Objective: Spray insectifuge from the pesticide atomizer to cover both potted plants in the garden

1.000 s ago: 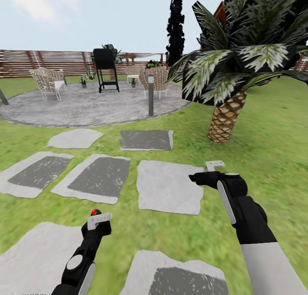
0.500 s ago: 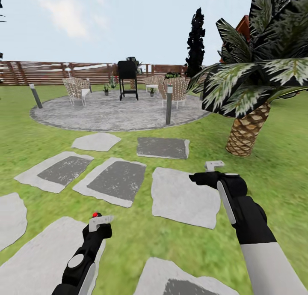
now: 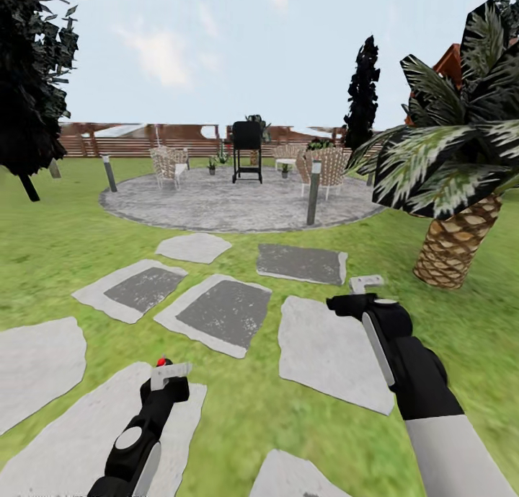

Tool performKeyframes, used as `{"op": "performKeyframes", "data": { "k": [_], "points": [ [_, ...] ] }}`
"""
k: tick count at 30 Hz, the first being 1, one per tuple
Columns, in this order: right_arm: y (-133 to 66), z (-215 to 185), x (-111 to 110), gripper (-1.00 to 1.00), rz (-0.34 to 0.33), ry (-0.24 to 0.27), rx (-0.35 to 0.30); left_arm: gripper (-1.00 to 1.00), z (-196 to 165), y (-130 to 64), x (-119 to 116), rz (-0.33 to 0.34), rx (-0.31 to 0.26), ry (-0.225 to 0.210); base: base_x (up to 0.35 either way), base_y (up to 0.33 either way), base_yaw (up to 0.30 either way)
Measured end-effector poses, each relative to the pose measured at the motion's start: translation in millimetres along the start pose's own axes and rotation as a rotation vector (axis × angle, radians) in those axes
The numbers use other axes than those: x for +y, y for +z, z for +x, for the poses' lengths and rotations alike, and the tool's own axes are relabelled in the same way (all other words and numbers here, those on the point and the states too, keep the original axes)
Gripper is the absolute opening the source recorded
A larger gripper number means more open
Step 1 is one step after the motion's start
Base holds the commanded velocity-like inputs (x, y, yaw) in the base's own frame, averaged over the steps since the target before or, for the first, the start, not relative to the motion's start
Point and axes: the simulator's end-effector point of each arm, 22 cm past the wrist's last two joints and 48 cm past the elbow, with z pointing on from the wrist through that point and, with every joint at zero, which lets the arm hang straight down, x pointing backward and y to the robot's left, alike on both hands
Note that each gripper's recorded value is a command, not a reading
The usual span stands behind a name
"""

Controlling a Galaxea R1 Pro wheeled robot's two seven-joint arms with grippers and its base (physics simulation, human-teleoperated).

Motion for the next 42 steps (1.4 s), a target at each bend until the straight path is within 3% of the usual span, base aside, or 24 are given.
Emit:
{"op": "performKeyframes", "data": {
  "k": [1, 4, 5, 7, 9, 15, 18, 20, 25, 29, 39, 42],
  "points": [
    [-1.0, 5.0, 0.3, 1.0, 0.003, -0.001, -0.018, -1.0, -0.6, -0.6, -0.4, 0.002, 0.004, 0.001, 0.0, 0.0, 0.245],
    [-2.9, 2.2, -14.0, 1.0, 0.06, 0.01, -0.149, -1.0, -0.2, -2.4, -2.5, 0.012, 0.026, 0.007, 0.0, 0.0, 0.103],
    [-0.3, 11.7, -20.5, 1.0, 0.078, 0.018, -0.152, -1.0, -1.4, -3.1, -3.0, 0.014, 0.027, 0.008, 0.0, 0.0, 0.035],
    [8.3, 54.8, -46.0, 1.0, 0.13, 0.056, -0.1, -1.0, -3.5, -4.1, -4.7, 0.017, 0.032, 0.008, 0.0, 0.0, 0.011],
    [8.3, 79.7, -56.5, 1.0, 0.149, 0.075, -0.058, -1.0, -3.8, -4.2, -5.3, 0.017, 0.043, 0.01, 0.0, 0.0, 0.004],
    [-1.3, 74.2, -60.3, 1.0, 0.154, 0.082, -0.043, -1.0, 15.4, -0.2, -19.3, 0.072, 0.117, 0.015, 0.0, 0.0, 0.0],
    [-3.4, 77.1, -60.4, 1.0, 0.152, 0.081, 0.003, -1.0, 22.8, -0.3, -29.1, 0.112, 0.145, 0.015, 0.0, 0.0, 0.0],
    [-5.2, 80.7, -58.2, 1.0, 0.148, 0.075, 0.044, -1.0, 20.3, -0.6, -30.6, 0.116, 0.147, 0.015, 0.0, 0.0, 0.0],
    [-8.1, 82.9, -23.3, 1.0, 0.088, -0.005, 0.115, -1.0, 10.3, -2.2, -33.4, 0.119, 0.149, 0.018, 0.0, 0.0, 0.0],
    [-12.4, 86.9, -17.5, 1.0, 0.078, -0.025, 0.175, -1.0, 1.0, -3.4, -33.9, 0.117, 0.148, 0.017, 0.0, 0.0, 0.0],
    [-26.3, 53.9, -13.1, 1.0, 0.067, -0.017, 0.16, -1.0, -16.6, -6.0, -36.4, 0.12, 0.149, 0.013, 0.0, 0.0, 0.0],
    [-25.6, 56.5, -13.2, 1.0, 0.067, -0.016, 0.169, -1.0, -22.4, -4.6, -38.3, 0.125, 0.115, 0.015, 0.0, 0.0, 0.0]
  ]
}}
